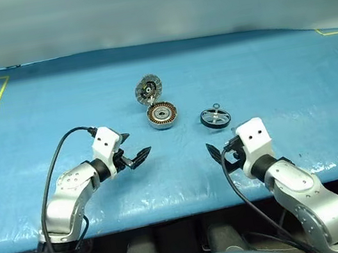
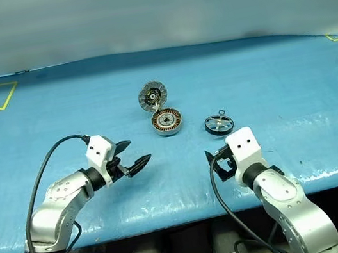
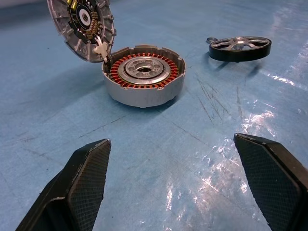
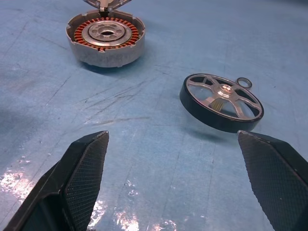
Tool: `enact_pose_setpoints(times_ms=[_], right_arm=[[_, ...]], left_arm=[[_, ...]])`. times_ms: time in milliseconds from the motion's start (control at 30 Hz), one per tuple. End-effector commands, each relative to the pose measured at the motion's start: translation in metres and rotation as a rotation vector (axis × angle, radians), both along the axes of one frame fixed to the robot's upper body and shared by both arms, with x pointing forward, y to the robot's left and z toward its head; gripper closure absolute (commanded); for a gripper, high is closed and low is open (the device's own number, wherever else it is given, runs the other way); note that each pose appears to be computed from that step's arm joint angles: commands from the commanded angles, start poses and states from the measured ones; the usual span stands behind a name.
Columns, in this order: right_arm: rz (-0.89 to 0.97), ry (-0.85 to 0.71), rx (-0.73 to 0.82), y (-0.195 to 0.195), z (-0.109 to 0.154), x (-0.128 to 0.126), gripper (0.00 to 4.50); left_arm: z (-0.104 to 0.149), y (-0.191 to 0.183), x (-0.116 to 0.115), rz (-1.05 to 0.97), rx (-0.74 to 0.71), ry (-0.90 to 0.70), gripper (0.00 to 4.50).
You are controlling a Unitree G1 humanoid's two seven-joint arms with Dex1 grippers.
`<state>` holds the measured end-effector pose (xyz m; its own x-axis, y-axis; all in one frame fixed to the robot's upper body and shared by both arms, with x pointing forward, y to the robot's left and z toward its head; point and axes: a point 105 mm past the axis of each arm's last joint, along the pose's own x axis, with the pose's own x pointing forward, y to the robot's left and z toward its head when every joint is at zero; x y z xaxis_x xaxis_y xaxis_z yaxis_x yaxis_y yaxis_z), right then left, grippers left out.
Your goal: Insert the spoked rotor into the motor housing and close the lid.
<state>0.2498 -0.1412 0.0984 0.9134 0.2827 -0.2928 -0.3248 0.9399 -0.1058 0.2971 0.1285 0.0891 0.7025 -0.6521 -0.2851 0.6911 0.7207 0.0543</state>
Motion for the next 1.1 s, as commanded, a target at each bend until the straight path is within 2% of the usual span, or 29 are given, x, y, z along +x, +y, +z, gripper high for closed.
enact_pose_setpoints(times_ms=[33,567,1100], right_arm=[[-0.001,-0.072,0.012,0.003,0.014,-0.001,0.00],[0.074,-0.068,0.039,0.018,0.012,0.003,0.00],[0.128,-0.055,-0.013,0.023,0.010,0.006,0.00]], left_arm=[[0.005,-0.003,0.000,-0.017,-0.007,-0.029,0.05],[0.005,0.009,0.001,0.044,0.022,-0.039,0.05],[0.002,0.005,0.000,0.041,0.022,-0.035,0.05]])
